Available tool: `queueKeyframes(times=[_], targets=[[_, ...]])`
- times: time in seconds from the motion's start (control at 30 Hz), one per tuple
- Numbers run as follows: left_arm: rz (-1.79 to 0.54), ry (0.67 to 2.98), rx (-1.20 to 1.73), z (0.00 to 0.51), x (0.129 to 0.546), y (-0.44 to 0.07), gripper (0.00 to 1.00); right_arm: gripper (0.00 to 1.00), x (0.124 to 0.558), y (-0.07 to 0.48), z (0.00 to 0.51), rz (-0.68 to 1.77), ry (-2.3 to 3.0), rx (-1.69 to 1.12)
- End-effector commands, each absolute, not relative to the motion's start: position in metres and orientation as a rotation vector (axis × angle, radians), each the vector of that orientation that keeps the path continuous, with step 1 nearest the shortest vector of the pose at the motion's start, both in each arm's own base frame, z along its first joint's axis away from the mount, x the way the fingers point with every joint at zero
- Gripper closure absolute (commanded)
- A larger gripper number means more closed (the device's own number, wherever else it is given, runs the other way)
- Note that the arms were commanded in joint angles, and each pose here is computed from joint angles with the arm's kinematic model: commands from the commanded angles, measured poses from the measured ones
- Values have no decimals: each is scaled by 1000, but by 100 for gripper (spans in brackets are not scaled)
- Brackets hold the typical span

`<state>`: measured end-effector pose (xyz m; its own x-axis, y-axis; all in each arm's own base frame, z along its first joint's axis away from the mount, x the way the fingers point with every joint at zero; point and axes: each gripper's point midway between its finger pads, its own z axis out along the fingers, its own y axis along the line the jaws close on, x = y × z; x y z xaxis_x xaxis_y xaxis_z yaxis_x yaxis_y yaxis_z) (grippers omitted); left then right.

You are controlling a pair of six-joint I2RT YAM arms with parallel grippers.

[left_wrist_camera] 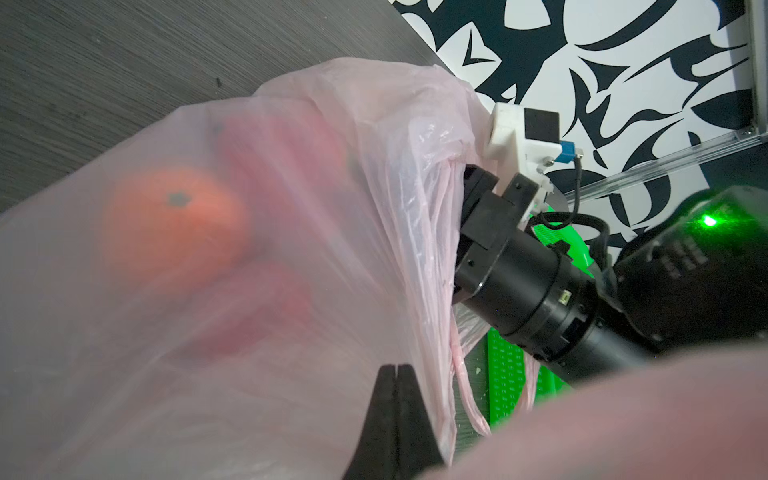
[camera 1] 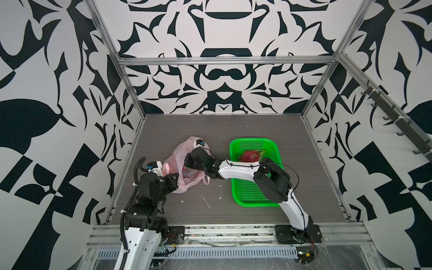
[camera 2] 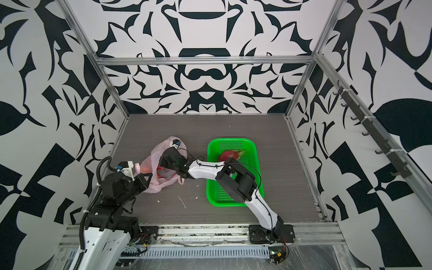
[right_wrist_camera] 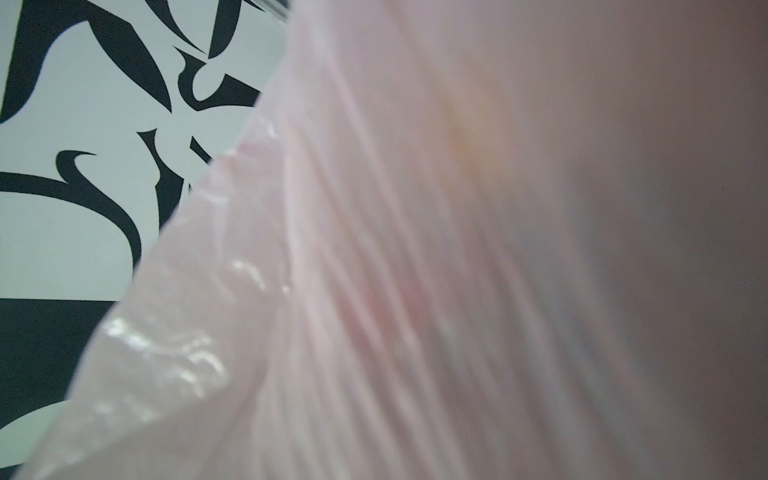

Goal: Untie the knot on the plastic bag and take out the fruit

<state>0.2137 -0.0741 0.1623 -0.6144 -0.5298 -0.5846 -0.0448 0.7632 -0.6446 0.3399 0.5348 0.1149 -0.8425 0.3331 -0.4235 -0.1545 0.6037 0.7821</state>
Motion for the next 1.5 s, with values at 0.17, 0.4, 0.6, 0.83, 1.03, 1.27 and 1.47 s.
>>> queueKeyframes(times=[0.17,0.4,0.6,0.83,1.03,1.27,1.47], targets=[[-774,2130,-403,161,212,-77,100,75,350,545,142,1265,2204,139],[-786,2140,-409,155,212,-79,100,79,350,547,145,1288,2187,134],[-789,2140,-406,155,214,-80,100,81,352,548,147,1304,2174,138],[-790,2138,-406,155,214,-80,100,82,353,549,144,1319,2176,148],[-790,2140,-407,155,213,-79,100,86,354,550,144,1337,2167,155],[-778,2142,-421,154,213,-77,100,90,354,549,144,1346,2165,154],[-751,2137,-450,153,213,-72,100,95,354,546,146,1352,2156,155]])
